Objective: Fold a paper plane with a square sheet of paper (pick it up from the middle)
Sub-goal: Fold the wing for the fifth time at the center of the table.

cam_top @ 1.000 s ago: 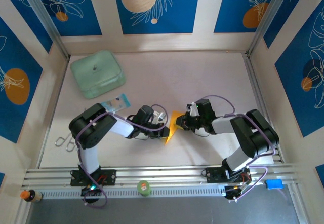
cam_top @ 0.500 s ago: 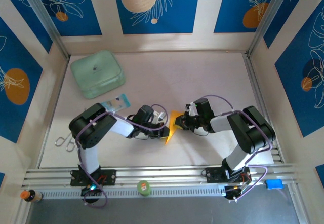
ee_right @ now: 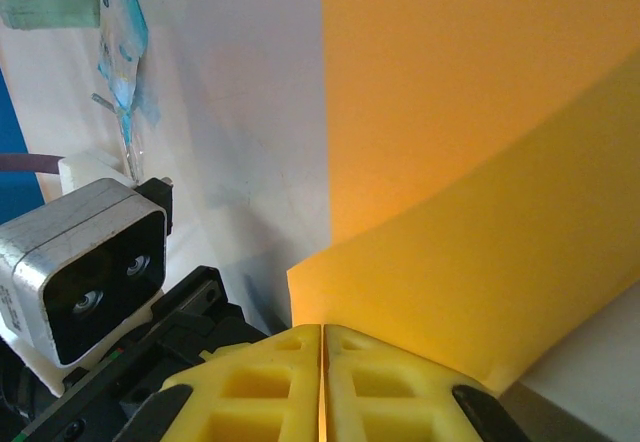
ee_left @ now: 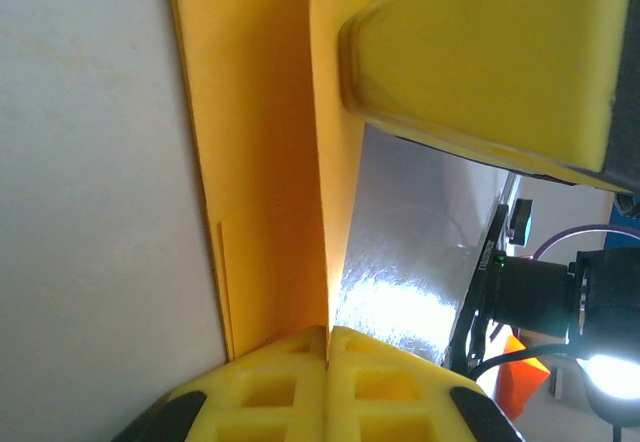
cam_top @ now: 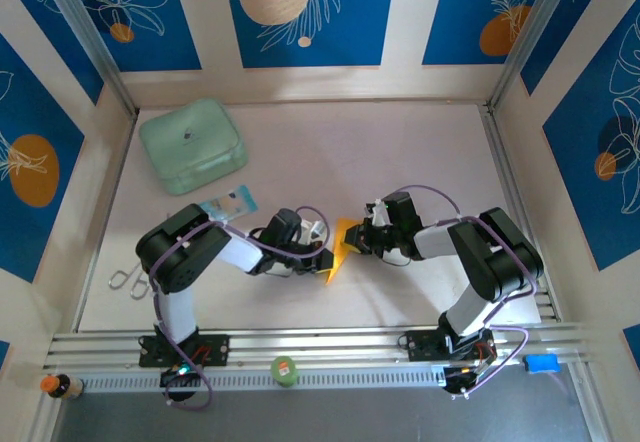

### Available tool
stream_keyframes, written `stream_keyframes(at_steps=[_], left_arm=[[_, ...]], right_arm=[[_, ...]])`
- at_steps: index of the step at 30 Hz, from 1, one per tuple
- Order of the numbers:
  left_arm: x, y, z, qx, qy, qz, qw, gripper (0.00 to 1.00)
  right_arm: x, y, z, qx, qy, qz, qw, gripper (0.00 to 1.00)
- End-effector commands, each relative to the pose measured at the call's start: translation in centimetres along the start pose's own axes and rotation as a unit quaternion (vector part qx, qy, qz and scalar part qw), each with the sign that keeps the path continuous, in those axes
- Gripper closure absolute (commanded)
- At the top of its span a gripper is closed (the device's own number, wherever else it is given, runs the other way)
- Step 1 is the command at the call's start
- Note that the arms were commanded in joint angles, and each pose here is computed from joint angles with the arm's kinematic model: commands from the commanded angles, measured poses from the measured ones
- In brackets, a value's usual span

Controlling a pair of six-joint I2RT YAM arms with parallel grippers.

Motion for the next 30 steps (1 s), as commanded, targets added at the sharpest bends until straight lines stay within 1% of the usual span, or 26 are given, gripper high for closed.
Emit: stream_keyframes(at_steps=[1,8,12,22,30], left_arm=[[3.5,1.1,0.3,-0.048,0.057,0.066,0.995,1.00],[3.6,1.4,0.2,-0.063,0.068,0.061,0.994,1.00],[3.9,1.3,0.2,-0.060,0.074,0.068,0.993,1.00],[4.6,1.1,0.1,-0.053,0.094,0.098,0.989,1.00],[4.7,1.1,0.2,-0.050,0.097,0.107,0.988,1.00]], right_arm=[[0.5,0.4,0.3,0.000,0.011,0.008,1.000,0.89],[0.7,0.0,0.4,0.015,0.022,0.020,0.999,0.90],[0.9,-0.7,0.7,0.027,0.027,0.019,0.999,0.89],[-0.1,-1.6,0.6,0.037,0.014,-0.009,0.999,0.90],[-1.5,-1.9,0.0,0.045,-0.011,-0.052,0.998,0.90]])
Point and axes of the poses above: each hand's point on the last joint's axis, 136 mm out from that joint toward the fingers, its own y axis back along the fingers, its own x axis along the line the jaws close on, z = x × y, the point moved 10 cm from there along y, back along the fingers, and after that the axes turned 13 degrees about y, right-handed, at the moved point
